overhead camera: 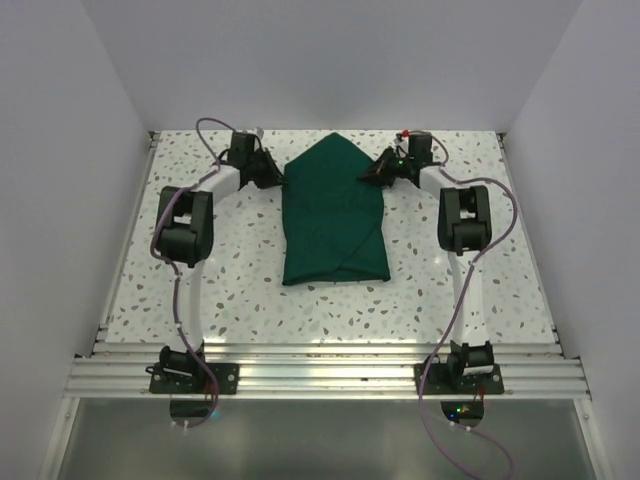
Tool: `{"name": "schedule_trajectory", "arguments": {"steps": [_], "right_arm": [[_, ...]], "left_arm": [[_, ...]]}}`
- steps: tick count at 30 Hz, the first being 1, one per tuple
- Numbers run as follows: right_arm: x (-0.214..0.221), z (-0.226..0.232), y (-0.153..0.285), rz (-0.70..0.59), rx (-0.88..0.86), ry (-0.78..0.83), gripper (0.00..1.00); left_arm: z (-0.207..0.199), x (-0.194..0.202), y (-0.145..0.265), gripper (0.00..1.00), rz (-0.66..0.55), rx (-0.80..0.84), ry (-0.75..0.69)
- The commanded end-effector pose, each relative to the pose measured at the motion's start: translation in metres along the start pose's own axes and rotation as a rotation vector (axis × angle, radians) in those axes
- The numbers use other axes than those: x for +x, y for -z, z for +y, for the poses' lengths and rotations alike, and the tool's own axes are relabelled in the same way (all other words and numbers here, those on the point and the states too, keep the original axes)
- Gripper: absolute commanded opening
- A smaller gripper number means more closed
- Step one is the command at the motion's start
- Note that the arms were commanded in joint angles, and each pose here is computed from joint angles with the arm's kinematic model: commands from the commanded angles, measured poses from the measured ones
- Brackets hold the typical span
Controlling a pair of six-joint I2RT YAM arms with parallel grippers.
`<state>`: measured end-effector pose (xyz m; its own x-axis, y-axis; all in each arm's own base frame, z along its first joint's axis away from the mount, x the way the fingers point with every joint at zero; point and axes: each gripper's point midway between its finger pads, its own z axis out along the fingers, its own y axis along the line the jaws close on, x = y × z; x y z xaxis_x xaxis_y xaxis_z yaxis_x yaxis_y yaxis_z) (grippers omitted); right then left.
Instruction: Prepare the surgical pack
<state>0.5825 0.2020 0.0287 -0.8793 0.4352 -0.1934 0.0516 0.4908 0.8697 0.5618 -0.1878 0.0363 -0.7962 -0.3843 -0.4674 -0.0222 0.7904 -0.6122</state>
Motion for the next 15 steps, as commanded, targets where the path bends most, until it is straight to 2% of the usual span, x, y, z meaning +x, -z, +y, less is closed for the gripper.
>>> {"name": "schedule_trajectory", "arguments": {"steps": [1, 2, 7, 8, 9, 10, 11, 15], "right_arm": [[-0.043, 0.071, 0.035, -0.166, -0.036, 0.149, 0.07], [-0.047, 0.07, 0.037, -0.177, -0.009, 0.168, 0.18], [-0.057, 0.065, 0.051, -0.201, 0.128, 0.202, 0.27], [-0.061, 0.058, 0.054, -0.223, 0.175, 0.214, 0.37], [-0.06, 0.052, 0.056, -0.22, 0.206, 0.207, 0.43], [-0.061, 0.046, 0.058, -0.219, 0.226, 0.204, 0.46], [-0.061, 0.041, 0.059, -0.22, 0.247, 0.218, 0.52], [-0.064, 0.014, 0.058, -0.218, 0.325, 0.232, 0.66]], "left_arm": [[-0.035, -0.081, 0.056, 0.12, -0.288, 0.019, -0.075], [-0.031, -0.092, 0.06, 0.15, -0.328, -0.019, -0.083], [-0.027, -0.116, 0.055, 0.26, -0.358, -0.062, -0.092], [-0.017, -0.11, 0.04, 0.28, -0.33, -0.074, -0.079], [-0.014, -0.106, 0.033, 0.32, -0.307, -0.079, -0.069], [-0.02, -0.114, 0.032, 0.32, -0.317, -0.062, -0.067], [-0.012, -0.105, 0.019, 0.32, -0.286, -0.059, -0.051], [-0.009, -0.102, 0.005, 0.36, -0.307, -0.035, -0.037]]}}
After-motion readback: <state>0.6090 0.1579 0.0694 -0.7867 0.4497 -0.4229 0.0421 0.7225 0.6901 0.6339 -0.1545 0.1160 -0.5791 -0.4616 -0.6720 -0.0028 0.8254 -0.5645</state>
